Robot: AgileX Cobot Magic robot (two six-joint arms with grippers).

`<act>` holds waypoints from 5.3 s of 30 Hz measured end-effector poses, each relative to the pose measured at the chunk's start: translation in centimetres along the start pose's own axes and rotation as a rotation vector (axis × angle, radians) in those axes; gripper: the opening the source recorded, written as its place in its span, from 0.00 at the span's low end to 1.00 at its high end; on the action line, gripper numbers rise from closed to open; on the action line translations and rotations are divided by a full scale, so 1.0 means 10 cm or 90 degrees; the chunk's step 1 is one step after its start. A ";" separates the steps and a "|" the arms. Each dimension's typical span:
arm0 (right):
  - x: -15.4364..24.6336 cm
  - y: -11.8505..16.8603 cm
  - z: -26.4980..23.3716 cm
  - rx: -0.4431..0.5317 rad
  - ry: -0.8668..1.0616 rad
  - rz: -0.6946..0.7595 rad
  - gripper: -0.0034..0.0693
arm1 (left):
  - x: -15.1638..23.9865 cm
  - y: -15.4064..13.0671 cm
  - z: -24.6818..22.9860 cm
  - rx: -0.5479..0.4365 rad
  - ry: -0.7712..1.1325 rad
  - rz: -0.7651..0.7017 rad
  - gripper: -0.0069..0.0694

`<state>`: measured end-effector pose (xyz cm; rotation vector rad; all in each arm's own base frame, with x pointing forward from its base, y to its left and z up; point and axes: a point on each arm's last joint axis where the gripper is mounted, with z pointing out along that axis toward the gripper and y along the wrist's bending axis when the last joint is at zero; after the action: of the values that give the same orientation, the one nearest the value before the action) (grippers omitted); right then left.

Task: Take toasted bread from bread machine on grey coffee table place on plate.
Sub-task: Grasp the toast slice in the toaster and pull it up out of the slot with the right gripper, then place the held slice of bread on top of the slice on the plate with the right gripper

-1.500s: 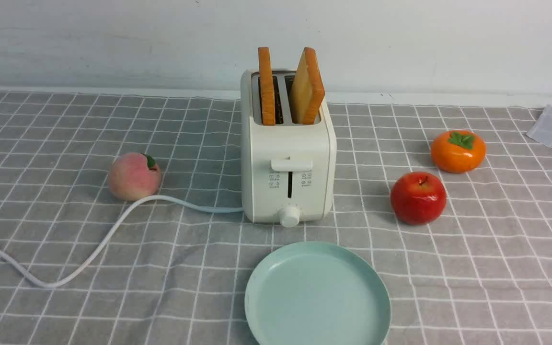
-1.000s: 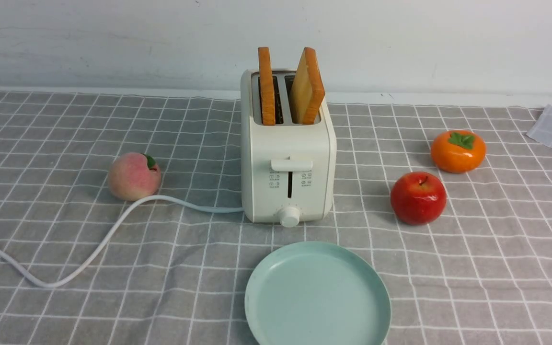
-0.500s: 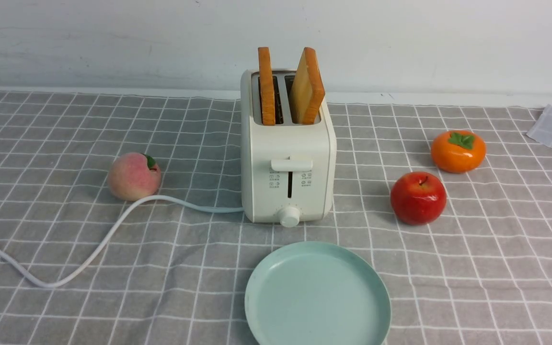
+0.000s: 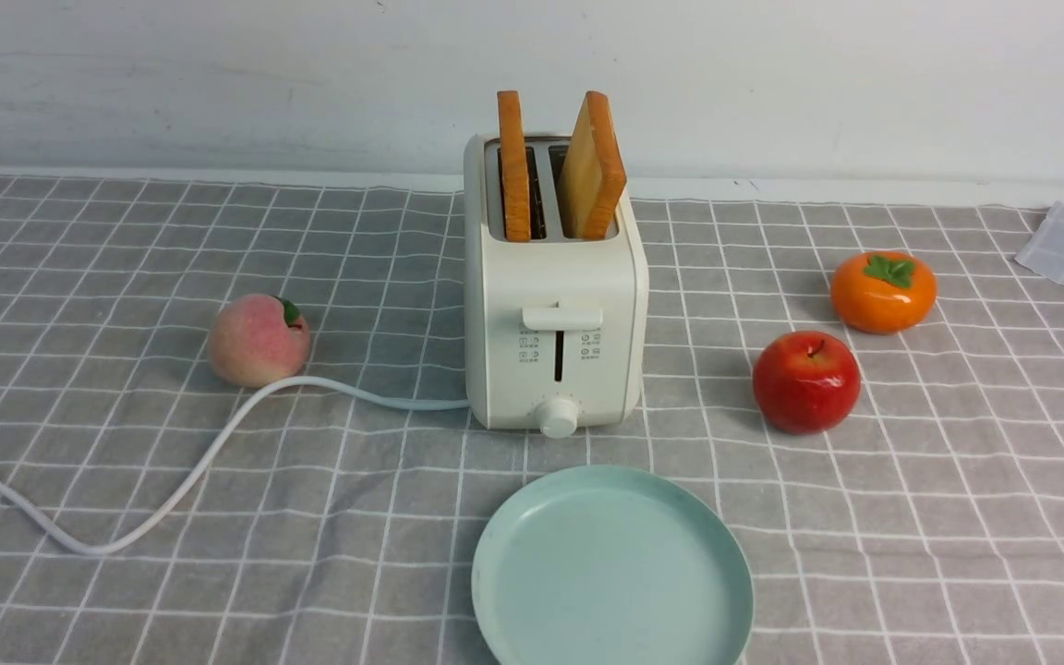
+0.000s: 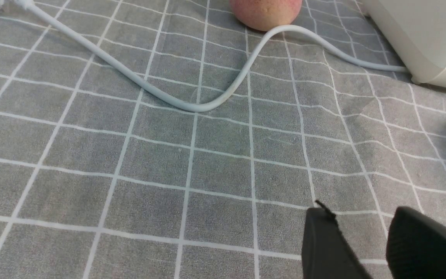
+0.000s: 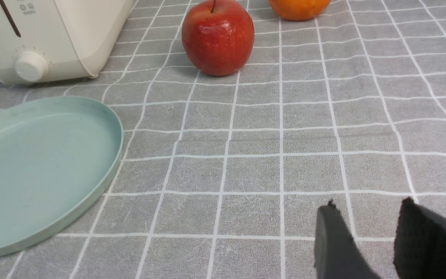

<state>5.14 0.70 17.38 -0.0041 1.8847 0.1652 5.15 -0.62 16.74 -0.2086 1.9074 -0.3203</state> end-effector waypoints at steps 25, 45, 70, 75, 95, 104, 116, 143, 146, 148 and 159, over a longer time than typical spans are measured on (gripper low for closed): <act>-0.15 0.01 0.00 -0.007 -0.121 -0.003 0.38 | -0.12 -0.05 -0.01 0.037 -0.083 -0.010 0.40; -0.71 0.02 -0.29 -0.060 -0.478 0.137 0.38 | -0.55 -0.20 -0.21 0.173 -0.406 -0.074 0.40; -2.40 0.22 0.05 0.028 -0.061 -0.003 0.38 | -2.15 -1.04 -0.02 0.157 0.069 0.014 0.40; -2.23 0.25 0.34 0.012 0.079 0.068 0.38 | -2.05 -1.04 0.26 0.138 0.180 -0.001 0.40; -2.74 1.31 1.93 -0.332 0.230 -0.023 0.42 | -1.81 -1.50 0.35 0.348 0.315 0.031 0.40; -2.81 1.45 2.77 -0.314 0.167 0.038 0.61 | -1.78 -1.50 0.33 0.353 0.340 0.037 0.40; -2.35 1.51 3.50 -0.302 0.210 0.101 0.68 | -1.77 -1.50 0.33 0.354 0.346 0.039 0.40; -3.58 0.55 2.35 -0.519 0.041 0.246 0.17 | -1.77 -1.51 0.32 0.357 0.352 0.036 0.40; -3.57 0.46 2.07 -0.544 0.100 0.148 0.17 | -1.77 -1.51 0.32 0.358 0.353 0.036 0.40; -3.45 0.40 1.96 -0.497 0.190 0.091 0.17 | -1.76 -1.51 0.32 0.359 0.359 0.037 0.40; -2.19 1.12 2.02 -0.544 0.522 0.128 0.17 | -1.75 -1.52 0.30 0.372 0.370 0.023 0.40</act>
<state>30.21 12.37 33.11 -0.5338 2.4633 1.2484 13.95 -10.21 36.23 0.3454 2.2774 -0.9741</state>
